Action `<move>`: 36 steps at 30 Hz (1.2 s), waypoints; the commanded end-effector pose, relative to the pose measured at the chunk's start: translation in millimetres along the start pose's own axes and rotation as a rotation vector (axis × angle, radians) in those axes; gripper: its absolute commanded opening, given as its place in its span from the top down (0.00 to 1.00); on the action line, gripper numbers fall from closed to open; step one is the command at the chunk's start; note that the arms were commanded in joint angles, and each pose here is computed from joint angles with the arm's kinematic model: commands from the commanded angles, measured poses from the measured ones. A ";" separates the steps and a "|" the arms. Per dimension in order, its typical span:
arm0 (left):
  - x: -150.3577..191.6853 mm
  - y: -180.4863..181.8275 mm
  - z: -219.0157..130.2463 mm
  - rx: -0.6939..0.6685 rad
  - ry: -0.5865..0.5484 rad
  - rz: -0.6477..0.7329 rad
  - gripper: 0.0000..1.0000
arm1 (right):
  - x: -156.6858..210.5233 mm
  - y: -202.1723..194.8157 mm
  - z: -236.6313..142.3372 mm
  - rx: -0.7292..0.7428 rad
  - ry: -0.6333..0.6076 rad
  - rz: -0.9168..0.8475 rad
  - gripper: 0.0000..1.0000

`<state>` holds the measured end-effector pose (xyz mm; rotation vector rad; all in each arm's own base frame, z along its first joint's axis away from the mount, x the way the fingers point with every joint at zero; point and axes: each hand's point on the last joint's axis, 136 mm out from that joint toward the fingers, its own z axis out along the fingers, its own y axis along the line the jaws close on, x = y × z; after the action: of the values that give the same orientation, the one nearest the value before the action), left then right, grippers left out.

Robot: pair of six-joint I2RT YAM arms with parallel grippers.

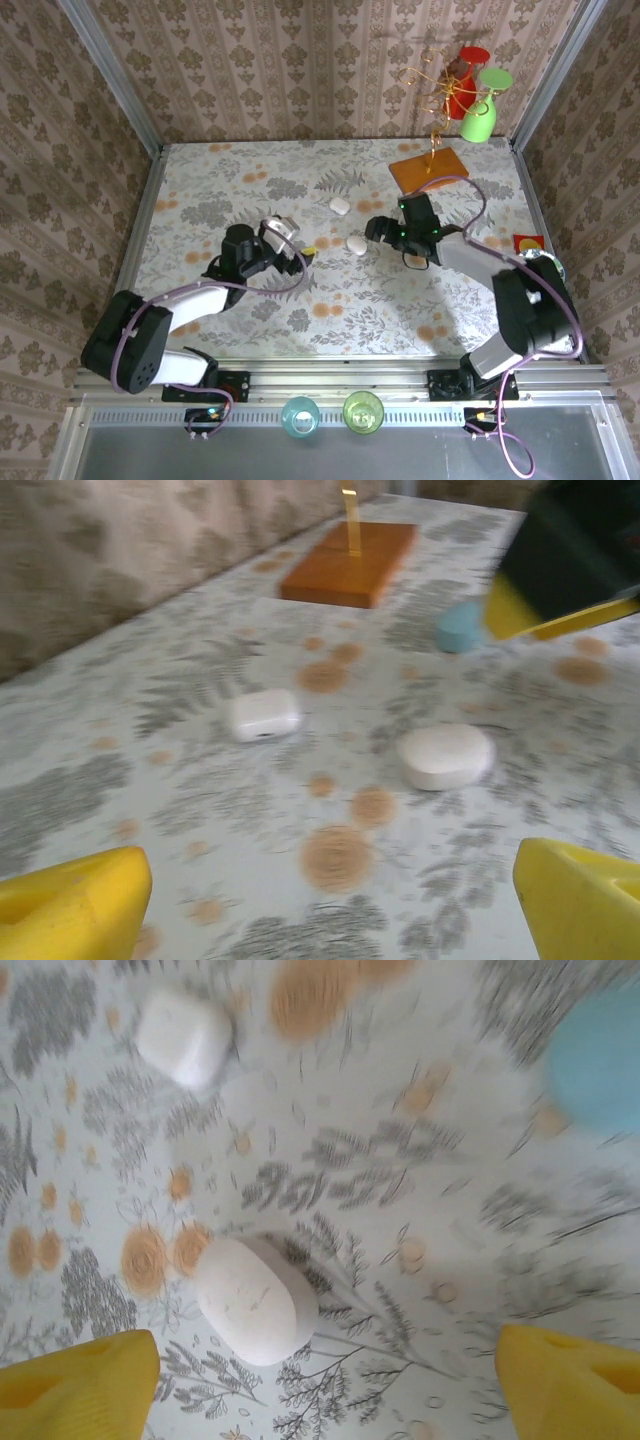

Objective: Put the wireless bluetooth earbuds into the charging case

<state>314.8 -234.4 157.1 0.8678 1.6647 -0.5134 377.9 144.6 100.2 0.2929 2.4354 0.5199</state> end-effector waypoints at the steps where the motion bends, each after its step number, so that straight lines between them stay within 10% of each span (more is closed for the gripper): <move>1: -5.7 52.2 -20.3 -0.237 0.000 -0.045 0.05 | -38.2 -38.8 -45.7 0.251 -0.205 -0.190 0.05; 14: 55.4 146.3 -95.7 -0.731 0.160 -0.057 0.00 | -78.4 -103.6 -71.7 0.383 -0.555 -0.419 0.00; 36: 112.5 202.0 -92.9 -0.748 0.130 -0.263 0.00 | -65.6 -134.9 -27.7 0.236 -0.562 -0.367 0.00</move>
<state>391.9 -2.6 79.0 0.1352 1.9620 0.0535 399.0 -10.3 93.0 0.0886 1.9679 -0.0474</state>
